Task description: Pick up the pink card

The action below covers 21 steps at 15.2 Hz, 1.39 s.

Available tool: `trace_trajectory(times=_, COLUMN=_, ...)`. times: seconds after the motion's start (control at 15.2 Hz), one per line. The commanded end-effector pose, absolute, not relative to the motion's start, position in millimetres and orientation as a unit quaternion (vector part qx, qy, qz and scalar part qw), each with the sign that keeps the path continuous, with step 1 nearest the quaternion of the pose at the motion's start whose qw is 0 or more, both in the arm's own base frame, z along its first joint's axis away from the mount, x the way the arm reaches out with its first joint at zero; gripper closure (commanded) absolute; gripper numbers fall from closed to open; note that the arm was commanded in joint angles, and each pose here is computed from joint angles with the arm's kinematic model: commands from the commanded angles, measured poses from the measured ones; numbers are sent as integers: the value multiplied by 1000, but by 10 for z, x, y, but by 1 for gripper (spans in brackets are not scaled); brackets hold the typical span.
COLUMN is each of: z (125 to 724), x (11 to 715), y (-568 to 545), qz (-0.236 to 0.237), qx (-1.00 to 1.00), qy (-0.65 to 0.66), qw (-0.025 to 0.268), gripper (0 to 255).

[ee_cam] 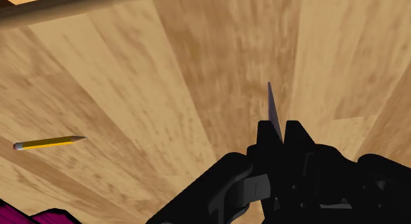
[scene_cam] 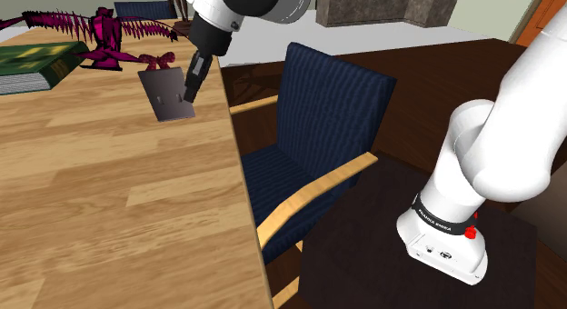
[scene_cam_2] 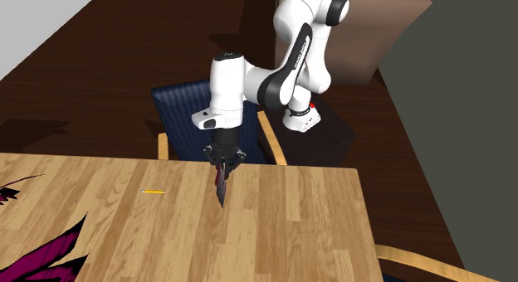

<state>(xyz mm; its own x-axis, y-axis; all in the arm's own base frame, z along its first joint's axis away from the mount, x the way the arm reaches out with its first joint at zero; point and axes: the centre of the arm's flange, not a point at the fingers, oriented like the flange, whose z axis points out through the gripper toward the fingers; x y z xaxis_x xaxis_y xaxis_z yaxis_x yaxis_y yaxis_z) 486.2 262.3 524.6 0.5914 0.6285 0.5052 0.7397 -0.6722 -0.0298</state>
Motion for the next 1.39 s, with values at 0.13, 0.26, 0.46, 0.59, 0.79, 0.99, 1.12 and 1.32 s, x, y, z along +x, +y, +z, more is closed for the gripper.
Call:
trace_trajectory(times=0.13, z=5244, x=4861, y=2624, qz=-233, qx=-884, qy=-387, qw=119, gripper=255)
trace_trajectory(times=0.26, z=5238, x=4857, y=2623, qz=-233, qx=-884, qy=-387, qw=119, gripper=255)
trace_trajectory(times=0.46, z=5397, x=4857, y=2623, qz=-233, qx=-884, qy=-387, qw=119, gripper=255)
trace_trajectory(times=0.59, z=5502, x=4857, y=2623, qz=-233, qx=-884, qy=-387, qw=119, gripper=255)
trace_trajectory(times=0.79, z=5661, x=4857, y=2623, qz=-233, qx=-884, qy=-387, qw=119, gripper=255)
trace_trajectory(times=0.99, z=5819, x=4857, y=2623, qz=-233, qx=-884, qy=-387, qw=119, gripper=255)
trace_trajectory(times=1.12, z=5924, x=4857, y=2623, qz=-233, qx=-884, qy=-387, qw=119, gripper=255)
trace_trajectory(times=1.32, z=6038, x=4857, y=2623, qz=-233, qx=-884, qy=-387, qw=119, gripper=255)
